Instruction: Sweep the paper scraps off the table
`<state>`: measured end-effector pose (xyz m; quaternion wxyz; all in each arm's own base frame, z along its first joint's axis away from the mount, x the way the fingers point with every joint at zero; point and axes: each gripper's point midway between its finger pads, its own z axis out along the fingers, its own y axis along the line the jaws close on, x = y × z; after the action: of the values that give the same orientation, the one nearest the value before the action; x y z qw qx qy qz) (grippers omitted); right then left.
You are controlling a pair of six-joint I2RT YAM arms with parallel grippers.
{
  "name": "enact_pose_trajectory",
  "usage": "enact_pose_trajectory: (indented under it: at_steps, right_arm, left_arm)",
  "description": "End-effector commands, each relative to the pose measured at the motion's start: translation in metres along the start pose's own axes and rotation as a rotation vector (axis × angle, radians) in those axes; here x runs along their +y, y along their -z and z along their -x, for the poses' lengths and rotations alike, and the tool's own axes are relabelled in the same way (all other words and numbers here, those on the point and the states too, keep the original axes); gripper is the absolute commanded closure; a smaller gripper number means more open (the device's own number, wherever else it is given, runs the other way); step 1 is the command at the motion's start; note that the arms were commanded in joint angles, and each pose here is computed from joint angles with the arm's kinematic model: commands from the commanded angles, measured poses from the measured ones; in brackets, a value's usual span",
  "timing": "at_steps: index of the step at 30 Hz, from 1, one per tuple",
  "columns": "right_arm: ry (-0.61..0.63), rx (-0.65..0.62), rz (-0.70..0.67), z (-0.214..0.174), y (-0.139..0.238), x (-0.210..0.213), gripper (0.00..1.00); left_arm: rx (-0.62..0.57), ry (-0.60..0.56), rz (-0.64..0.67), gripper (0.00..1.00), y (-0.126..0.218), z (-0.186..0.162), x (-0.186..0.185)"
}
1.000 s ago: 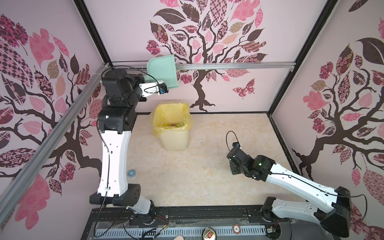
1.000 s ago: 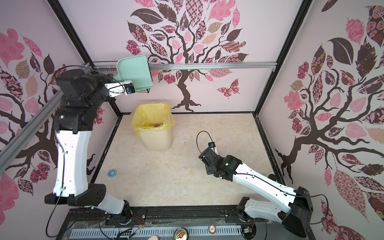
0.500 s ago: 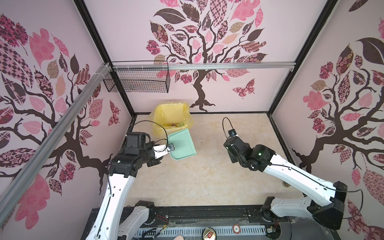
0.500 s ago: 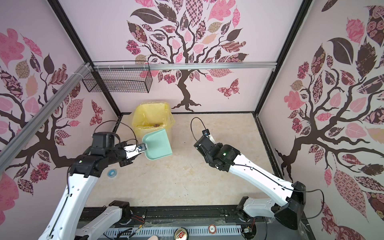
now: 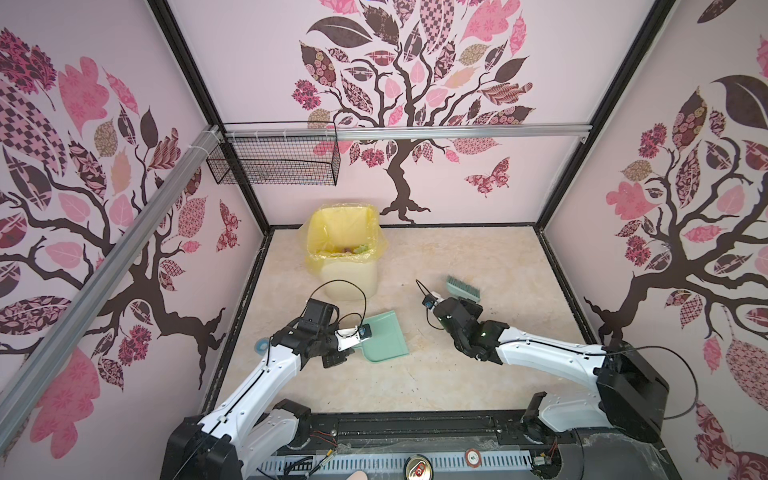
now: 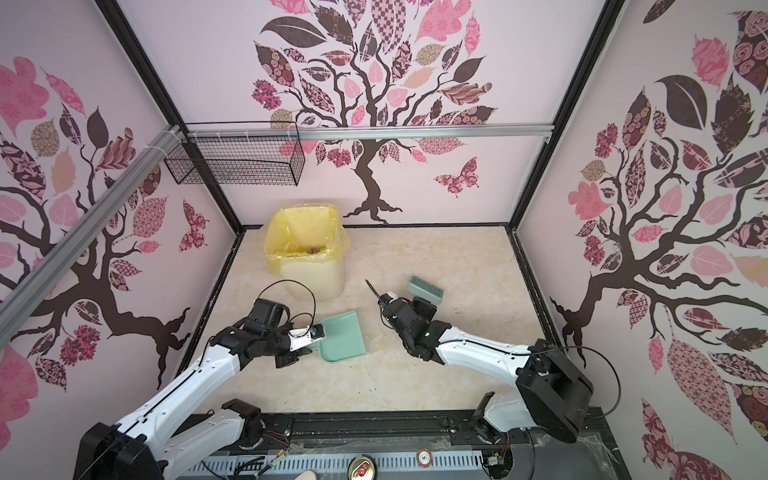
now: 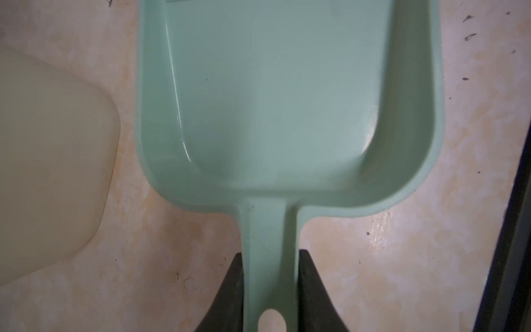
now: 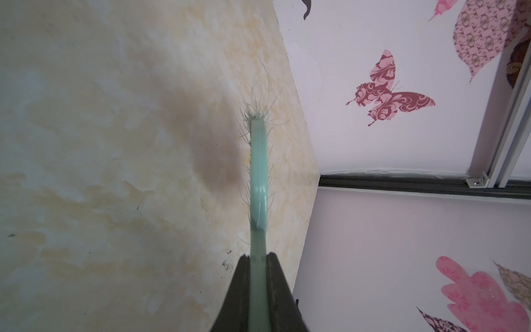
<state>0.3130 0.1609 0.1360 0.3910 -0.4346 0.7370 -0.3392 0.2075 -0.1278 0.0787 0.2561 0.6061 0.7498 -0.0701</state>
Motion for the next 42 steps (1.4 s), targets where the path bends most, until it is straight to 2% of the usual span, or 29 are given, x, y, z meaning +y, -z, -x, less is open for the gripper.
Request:
enact_pose_trajectory:
  at_steps: [1, 8, 16, 25, 34, 35, 37, 42]
  right_arm:
    - [-0.008, -0.076, -0.053, 0.024, -0.003, -0.009, 0.99]
    - [0.113, -0.064, 0.054, 0.011, -0.004, 0.029, 0.89]
    - [0.169, -0.032, 0.217, -0.001, 0.003, 0.067, 0.8]
    - [0.146, 0.017, 0.374, -0.002, 0.006, 0.094, 0.64]
    - [0.096, 0.052, 0.527, -0.01, 0.023, 0.113, 0.41]
    - [0.09, 0.054, 0.539, -0.011, 0.025, 0.114, 0.39]
    - [0.071, 0.051, 0.566, -0.012, 0.03, 0.114, 0.35]
    - [-0.012, 0.012, 0.605, -0.005, 0.047, 0.103, 0.25]
  left_arm:
    - [-0.035, 0.027, -0.002, 1.0, -0.018, 0.004, 0.006]
    - [0.016, 0.034, -0.053, 1.0, -0.043, -0.002, 0.01]
    - [0.065, 0.05, -0.073, 1.0, -0.054, -0.004, 0.019]
    - [0.093, 0.048, -0.083, 0.84, -0.057, -0.009, 0.019]
    - [0.097, 0.049, -0.107, 0.73, -0.055, -0.011, 0.013]
    - [0.095, 0.048, -0.107, 0.58, -0.054, -0.01, 0.013]
    - [0.094, 0.046, -0.107, 0.41, -0.053, -0.01, 0.012]
    - [0.075, 0.038, -0.096, 0.23, -0.044, -0.005, 0.012]
